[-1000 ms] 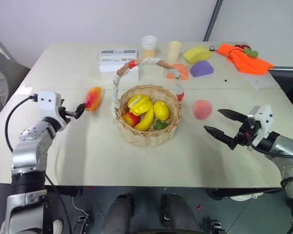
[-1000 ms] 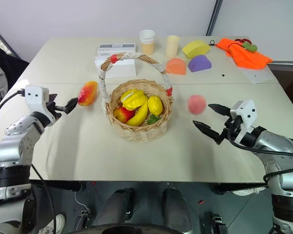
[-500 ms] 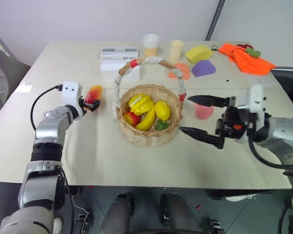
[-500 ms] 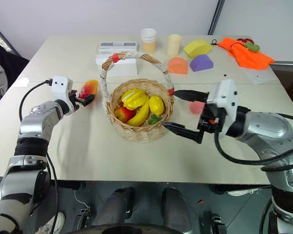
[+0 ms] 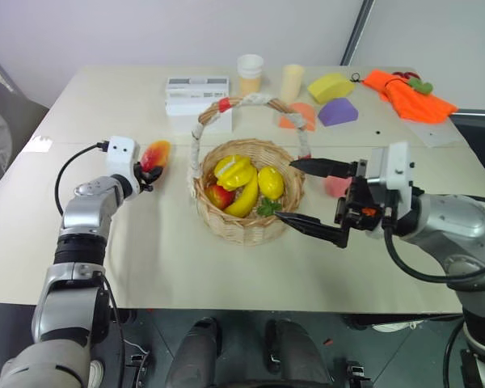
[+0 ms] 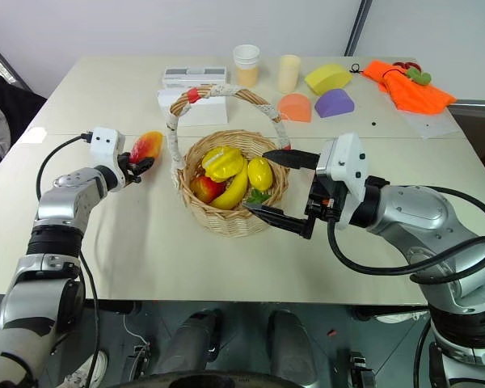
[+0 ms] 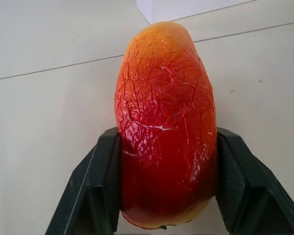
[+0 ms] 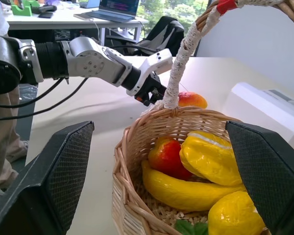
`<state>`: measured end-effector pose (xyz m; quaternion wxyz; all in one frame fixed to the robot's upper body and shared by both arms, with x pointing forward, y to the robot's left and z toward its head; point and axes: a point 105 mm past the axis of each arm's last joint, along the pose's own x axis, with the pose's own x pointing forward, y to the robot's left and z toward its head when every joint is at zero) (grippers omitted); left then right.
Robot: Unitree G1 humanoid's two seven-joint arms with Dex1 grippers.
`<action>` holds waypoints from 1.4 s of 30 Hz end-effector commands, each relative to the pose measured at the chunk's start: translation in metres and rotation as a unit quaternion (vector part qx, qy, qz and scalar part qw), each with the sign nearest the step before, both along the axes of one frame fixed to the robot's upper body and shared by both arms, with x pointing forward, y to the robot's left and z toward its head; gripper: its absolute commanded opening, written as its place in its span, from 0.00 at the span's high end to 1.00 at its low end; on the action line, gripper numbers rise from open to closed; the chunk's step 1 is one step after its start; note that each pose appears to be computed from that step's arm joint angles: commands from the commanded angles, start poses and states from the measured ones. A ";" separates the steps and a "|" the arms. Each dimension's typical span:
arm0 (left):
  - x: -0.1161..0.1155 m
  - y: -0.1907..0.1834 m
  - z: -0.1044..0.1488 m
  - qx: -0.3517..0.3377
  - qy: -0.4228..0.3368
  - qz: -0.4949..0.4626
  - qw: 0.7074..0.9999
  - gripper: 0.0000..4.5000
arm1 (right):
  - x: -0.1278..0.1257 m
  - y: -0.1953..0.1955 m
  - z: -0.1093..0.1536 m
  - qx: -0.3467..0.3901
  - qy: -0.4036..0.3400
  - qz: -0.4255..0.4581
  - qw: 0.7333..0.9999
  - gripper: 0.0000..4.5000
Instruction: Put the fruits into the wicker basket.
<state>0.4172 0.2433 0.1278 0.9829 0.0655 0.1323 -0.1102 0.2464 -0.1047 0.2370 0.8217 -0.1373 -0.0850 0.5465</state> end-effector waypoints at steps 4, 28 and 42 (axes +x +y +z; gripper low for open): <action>-0.033 0.026 0.036 0.016 -0.085 -0.015 0.996 0.50 | -0.001 -0.010 0.003 -0.005 -0.019 -0.021 1.000 0.00; -0.116 -0.162 0.091 0.021 -0.096 -0.425 0.900 0.42 | 0.056 -0.077 -0.045 -0.003 0.041 -0.209 0.977 0.00; -0.152 -0.127 0.075 0.000 -0.066 -0.463 0.884 0.01 | 0.119 -0.117 -0.078 0.002 0.057 -0.374 0.926 0.00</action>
